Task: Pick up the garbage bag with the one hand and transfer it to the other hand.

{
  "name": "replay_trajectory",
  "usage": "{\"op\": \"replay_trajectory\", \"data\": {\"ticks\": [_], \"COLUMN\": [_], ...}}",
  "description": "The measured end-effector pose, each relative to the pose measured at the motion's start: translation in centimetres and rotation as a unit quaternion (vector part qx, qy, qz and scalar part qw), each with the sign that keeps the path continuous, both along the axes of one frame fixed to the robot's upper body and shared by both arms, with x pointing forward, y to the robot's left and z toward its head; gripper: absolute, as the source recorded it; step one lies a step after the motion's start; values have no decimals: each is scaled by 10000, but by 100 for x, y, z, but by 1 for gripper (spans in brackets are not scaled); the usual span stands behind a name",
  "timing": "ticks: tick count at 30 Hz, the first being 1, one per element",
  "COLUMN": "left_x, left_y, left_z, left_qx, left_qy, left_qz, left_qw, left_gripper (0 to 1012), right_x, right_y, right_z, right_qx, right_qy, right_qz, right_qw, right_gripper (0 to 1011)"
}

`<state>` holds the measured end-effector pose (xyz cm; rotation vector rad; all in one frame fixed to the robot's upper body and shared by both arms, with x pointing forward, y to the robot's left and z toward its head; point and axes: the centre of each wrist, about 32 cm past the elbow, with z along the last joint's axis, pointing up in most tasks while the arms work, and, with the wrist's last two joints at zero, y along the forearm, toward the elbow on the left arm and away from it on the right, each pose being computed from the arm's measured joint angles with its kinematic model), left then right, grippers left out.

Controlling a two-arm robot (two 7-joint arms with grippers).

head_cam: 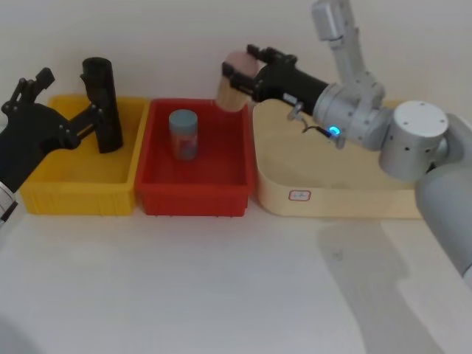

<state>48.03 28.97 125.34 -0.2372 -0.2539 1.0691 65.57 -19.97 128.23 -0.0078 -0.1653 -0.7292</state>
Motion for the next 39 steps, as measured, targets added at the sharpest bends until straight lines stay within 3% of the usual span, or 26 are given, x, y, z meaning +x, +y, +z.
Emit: {"op": "replay_trajectory", "data": {"ticks": [8, 16, 23, 35, 39], "left_x": [0, 0, 0, 0, 0], "left_y": [0, 0, 0, 0, 0], "left_z": [0, 0, 0, 0, 0], "left_qx": [0, 0, 1, 0, 0], "left_qy": [0, 0, 0, 0, 0], "left_qz": [0, 0, 0, 0, 0], "left_qw": [10000, 10000, 10000, 10000, 10000], "left_gripper": [1001, 1002, 1002, 1002, 1001], "right_x": [-56, -164, -289, -516, -623], "right_y": [-270, -463, -551, -603, -633], "right_z": [6, -162, -327, -490, -508], "right_qx": [108, -45, -255, -400, -300], "right_qy": [-32, 207, 454, 611, 579], "right_qz": [-551, -1040, -1252, -1304, -1325], "right_qw": [9984, 9943, 9908, 9888, 9890], "right_gripper": [663, 663, 663, 991, 1001]}}
